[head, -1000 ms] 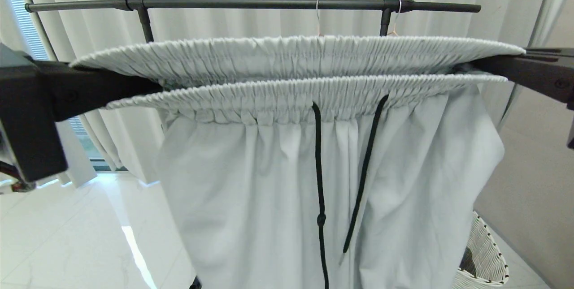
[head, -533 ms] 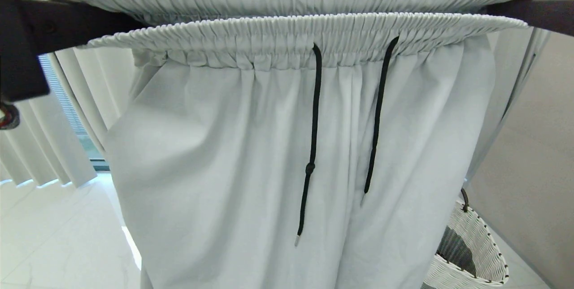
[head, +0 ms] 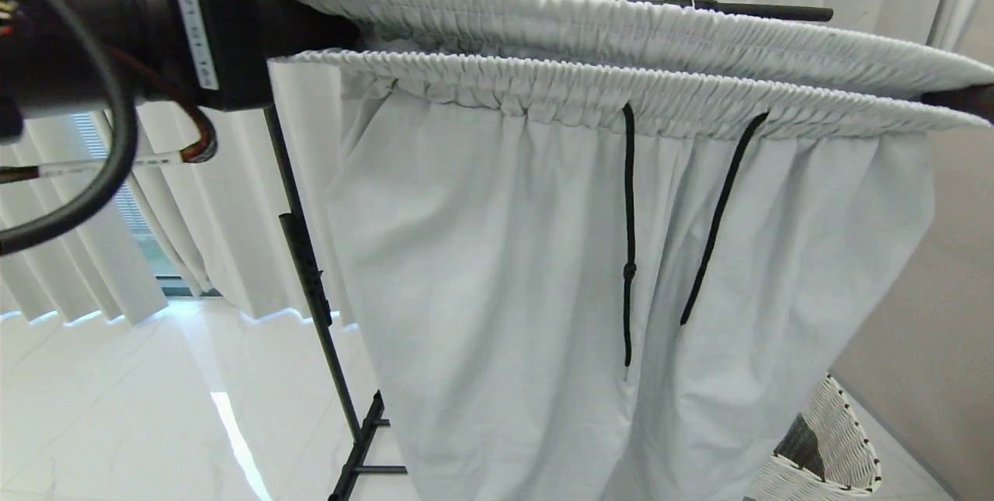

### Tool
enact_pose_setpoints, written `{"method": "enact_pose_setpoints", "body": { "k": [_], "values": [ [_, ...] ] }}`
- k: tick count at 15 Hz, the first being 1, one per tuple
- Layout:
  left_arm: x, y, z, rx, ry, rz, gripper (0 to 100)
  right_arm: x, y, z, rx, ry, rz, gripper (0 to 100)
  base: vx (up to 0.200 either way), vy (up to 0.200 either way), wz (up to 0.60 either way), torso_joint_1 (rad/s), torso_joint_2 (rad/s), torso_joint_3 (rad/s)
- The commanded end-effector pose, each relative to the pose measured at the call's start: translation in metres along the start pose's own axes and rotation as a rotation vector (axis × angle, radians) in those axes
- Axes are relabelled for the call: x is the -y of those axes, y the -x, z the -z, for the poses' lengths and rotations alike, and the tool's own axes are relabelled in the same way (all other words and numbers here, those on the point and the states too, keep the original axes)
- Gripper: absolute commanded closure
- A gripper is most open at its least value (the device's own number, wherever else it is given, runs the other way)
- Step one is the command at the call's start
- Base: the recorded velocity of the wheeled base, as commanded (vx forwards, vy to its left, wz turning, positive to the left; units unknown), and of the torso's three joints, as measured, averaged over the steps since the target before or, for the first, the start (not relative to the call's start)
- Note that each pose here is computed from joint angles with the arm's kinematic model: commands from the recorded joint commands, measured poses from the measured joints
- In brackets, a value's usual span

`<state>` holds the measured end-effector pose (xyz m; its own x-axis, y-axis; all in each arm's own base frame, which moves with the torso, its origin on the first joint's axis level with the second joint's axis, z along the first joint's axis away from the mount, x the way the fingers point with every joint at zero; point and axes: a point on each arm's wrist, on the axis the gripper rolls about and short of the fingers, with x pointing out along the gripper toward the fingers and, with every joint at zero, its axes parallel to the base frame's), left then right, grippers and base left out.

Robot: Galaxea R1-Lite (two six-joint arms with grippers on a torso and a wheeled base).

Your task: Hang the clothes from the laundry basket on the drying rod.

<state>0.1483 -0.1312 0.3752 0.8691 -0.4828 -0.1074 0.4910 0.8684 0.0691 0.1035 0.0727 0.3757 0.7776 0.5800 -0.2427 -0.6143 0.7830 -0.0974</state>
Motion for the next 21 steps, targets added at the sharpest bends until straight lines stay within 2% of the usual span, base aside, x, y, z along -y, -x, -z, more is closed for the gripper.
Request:
{"method": "enact_pose_setpoints", "body": {
  "k": [1, 4, 6, 7, 8, 10, 12, 13, 15, 17, 21],
  "values": [
    [0.010, -0.042, 0.006, -0.010, -0.001, -0.006, 100, -0.007, 0.046, 0.013, -0.005, -0.023, -0.142, 100, 0.000, 0.000, 0.00, 0.000, 0.00, 0.000],
    [0.017, -0.068, 0.010, 0.003, 0.053, -0.005, 100, -0.020, 0.050, 0.031, -0.070, -0.009, -0.416, 100, 0.000, 0.000, 0.00, 0.000, 0.00, 0.000],
    [0.018, -0.071, 0.012, -0.004, 0.054, -0.002, 100, -0.027, 0.046, 0.034, -0.092, 0.014, -0.499, 100, 0.000, 0.000, 0.00, 0.000, 0.00, 0.000],
    [0.017, -0.071, 0.013, -0.007, 0.055, -0.004, 100, -0.029, 0.043, 0.035, -0.103, 0.016, -0.507, 100, 0.000, 0.000, 0.00, 0.000, 0.00, 0.000],
    [0.017, -0.071, 0.014, -0.012, 0.062, -0.005, 100, -0.029, 0.040, 0.035, -0.106, 0.016, -0.507, 100, 0.000, 0.000, 0.00, 0.000, 0.00, 0.000],
    [0.016, -0.067, 0.014, -0.019, 0.117, -0.009, 100, -0.029, 0.035, 0.034, -0.111, 0.017, -0.478, 100, 0.000, 0.000, 0.00, 0.000, 0.00, 0.000],
    [0.011, -0.044, 0.017, -0.106, 0.130, -0.001, 100, -0.028, 0.028, 0.034, -0.134, 0.022, -0.385, 100, 0.000, 0.000, 0.00, 0.000, 0.00, 0.000],
    [0.009, -0.029, 0.018, -0.150, 0.158, 0.031, 100, -0.027, 0.022, 0.033, -0.145, 0.022, -0.326, 100, 0.000, 0.000, 0.00, 0.000, 0.00, 0.000],
    [0.004, 0.003, 0.017, -0.206, 0.218, 0.165, 100, -0.024, 0.005, 0.028, -0.121, 0.014, -0.239, 100, 0.000, 0.000, 0.00, 0.000, 0.00, 0.000],
    [-0.003, 0.041, 0.019, -0.265, 0.227, 0.266, 100, -0.022, -0.018, 0.017, -0.053, 0.006, -0.211, 100, 0.000, 0.000, 0.00, 0.000, 0.00, 0.000],
    [-0.003, 0.075, 0.022, -0.256, 0.222, 0.387, 100, -0.026, -0.060, -0.002, 0.078, 0.009, -0.209, 100, 0.000, 0.000, 0.00, 0.000, 0.00, 0.000]
  ]
}}
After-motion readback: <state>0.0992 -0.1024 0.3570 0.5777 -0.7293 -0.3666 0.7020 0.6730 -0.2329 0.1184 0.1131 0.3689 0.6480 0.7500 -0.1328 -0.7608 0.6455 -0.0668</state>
